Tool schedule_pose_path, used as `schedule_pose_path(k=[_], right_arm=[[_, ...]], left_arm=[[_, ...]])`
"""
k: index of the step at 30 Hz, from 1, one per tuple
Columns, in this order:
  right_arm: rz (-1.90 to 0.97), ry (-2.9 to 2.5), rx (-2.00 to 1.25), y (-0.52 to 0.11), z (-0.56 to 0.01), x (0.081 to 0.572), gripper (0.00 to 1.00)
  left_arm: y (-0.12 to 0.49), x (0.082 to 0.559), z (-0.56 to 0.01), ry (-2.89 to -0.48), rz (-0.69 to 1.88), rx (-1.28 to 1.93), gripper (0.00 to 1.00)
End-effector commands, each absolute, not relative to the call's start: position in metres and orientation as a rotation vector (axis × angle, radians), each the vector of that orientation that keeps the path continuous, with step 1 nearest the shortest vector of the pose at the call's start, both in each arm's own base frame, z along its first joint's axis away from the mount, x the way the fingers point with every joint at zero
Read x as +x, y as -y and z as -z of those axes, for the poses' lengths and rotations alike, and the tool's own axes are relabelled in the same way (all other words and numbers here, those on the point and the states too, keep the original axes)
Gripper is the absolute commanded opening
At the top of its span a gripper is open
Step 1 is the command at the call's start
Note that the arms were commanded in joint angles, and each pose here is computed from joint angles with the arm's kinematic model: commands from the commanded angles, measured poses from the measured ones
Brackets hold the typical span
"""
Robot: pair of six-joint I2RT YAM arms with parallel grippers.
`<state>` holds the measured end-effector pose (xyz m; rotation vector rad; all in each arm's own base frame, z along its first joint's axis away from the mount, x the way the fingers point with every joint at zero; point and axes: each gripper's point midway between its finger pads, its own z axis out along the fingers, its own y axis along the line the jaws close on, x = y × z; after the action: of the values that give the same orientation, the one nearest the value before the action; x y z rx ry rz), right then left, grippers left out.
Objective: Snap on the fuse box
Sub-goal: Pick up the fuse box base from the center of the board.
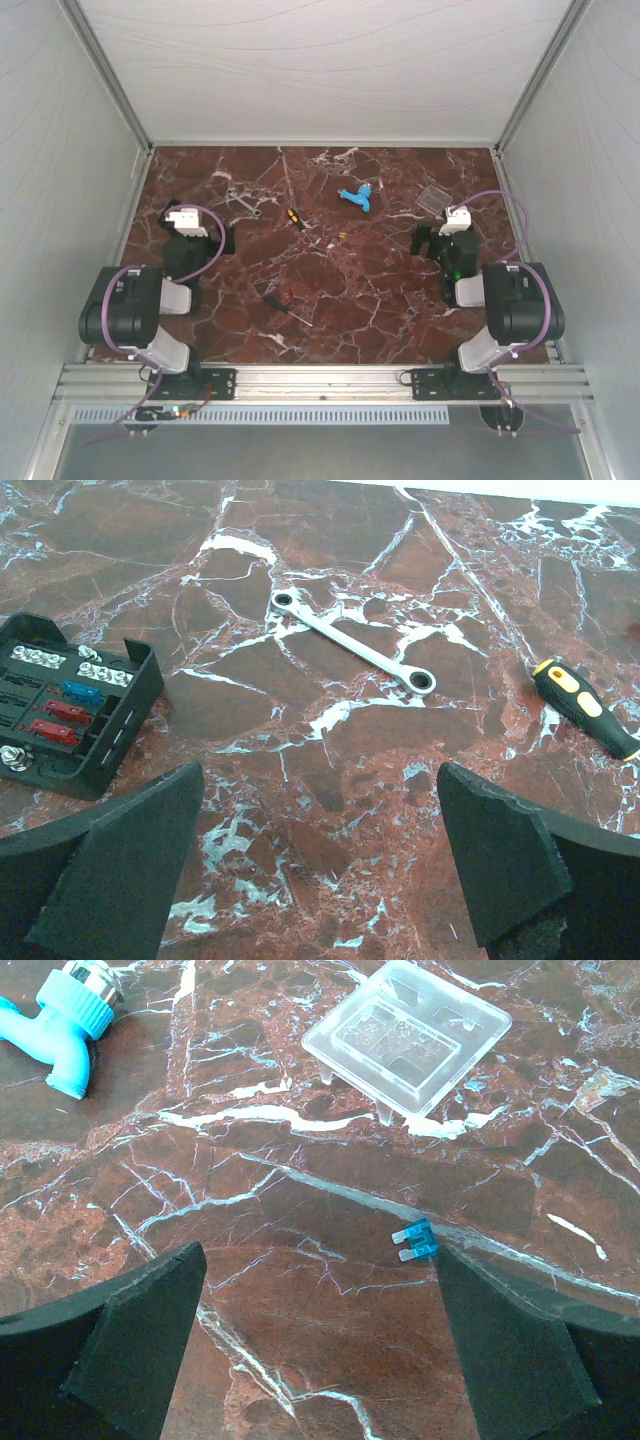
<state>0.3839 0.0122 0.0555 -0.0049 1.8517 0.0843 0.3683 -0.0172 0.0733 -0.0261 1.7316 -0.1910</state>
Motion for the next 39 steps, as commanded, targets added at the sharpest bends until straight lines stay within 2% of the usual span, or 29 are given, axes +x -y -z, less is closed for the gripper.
schedule_pose_path(k=[1,14,20,29,35,39], right_arm=[[-0.075,-1.781,-0.027,-0.013,-0.073,0.393,0.98],[-0.055,-1.793,0.014,-0.007,-0.083,0.399,0.98],[-0.073,-1.894,-0.016,-0.02,-0.099,0.403,0.98],[-0.214,-1.947,-0.165,-0.079,-0.131,0.405,0.97],[-0.344,-1.917,-0.259,-0.115,-0.132,0.388,0.94],[-0.377,-1.887,-0.261,-0.118,-0.138,0.383,0.95]], left_arm=[[0.019,0.379,-0.095,-1.656,0.194,0.006,1.0],[0.014,0.377,-0.099,-1.634,0.181,-0.02,1.0],[-0.016,0.375,-0.12,-1.638,0.08,-0.227,1.0],[-0.025,0.392,-0.153,-1.72,0.251,-0.697,1.0],[-0.063,0.394,-0.114,-1.833,0.225,-1.11,0.99],[-0.09,0.393,-0.102,-1.844,0.165,-1.255,0.93]])
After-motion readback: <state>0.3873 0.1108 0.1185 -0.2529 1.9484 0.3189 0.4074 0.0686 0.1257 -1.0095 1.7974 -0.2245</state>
